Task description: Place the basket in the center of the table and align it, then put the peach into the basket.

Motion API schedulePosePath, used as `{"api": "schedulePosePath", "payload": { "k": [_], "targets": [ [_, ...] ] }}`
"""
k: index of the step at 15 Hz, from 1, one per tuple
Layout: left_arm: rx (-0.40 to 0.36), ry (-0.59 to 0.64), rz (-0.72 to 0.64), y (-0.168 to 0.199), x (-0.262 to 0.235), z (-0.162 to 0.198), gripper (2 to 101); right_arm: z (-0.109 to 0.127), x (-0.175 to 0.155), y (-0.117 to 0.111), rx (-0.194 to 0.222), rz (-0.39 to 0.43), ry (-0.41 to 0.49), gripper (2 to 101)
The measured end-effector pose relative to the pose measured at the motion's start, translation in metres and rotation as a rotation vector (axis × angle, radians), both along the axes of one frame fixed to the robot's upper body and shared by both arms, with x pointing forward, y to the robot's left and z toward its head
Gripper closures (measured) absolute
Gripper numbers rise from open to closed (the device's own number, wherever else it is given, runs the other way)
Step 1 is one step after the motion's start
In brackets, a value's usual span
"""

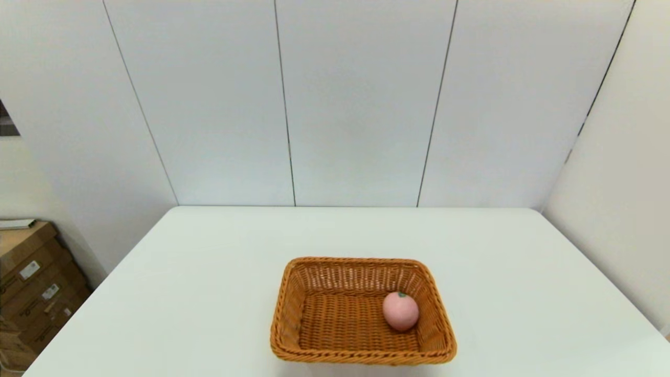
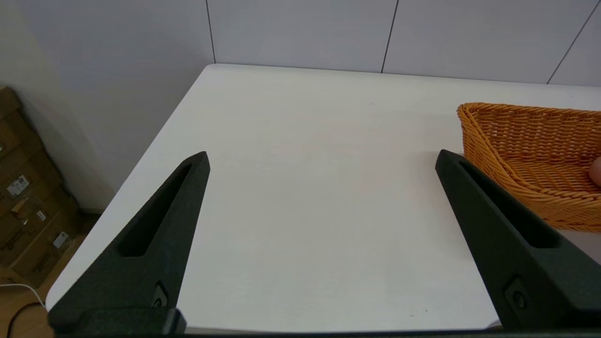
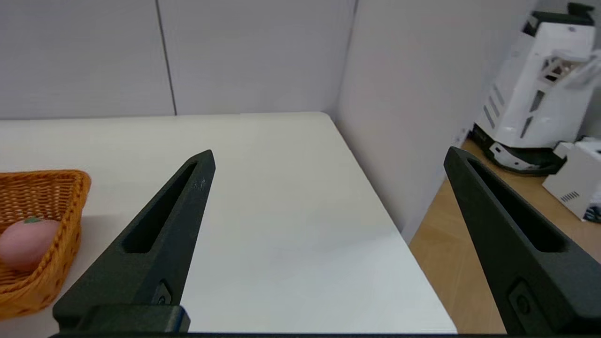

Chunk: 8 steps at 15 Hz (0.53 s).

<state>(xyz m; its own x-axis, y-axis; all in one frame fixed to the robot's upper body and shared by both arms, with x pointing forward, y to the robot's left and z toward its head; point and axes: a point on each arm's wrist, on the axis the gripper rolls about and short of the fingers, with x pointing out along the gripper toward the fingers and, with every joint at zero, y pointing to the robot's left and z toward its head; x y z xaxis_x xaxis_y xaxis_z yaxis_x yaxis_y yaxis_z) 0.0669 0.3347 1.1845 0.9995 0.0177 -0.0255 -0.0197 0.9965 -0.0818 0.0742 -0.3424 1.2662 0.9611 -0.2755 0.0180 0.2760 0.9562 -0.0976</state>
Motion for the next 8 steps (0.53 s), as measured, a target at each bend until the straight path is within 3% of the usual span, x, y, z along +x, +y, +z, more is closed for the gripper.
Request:
{"api": "schedulePosePath", "payload": {
  "k": [8],
  "targets": [
    [0.000,0.001,0.000,0.000,0.000,0.000,5.4,-0.060,-0.007,0.002,-0.008,0.110,-0.020,5.2]
  ]
}}
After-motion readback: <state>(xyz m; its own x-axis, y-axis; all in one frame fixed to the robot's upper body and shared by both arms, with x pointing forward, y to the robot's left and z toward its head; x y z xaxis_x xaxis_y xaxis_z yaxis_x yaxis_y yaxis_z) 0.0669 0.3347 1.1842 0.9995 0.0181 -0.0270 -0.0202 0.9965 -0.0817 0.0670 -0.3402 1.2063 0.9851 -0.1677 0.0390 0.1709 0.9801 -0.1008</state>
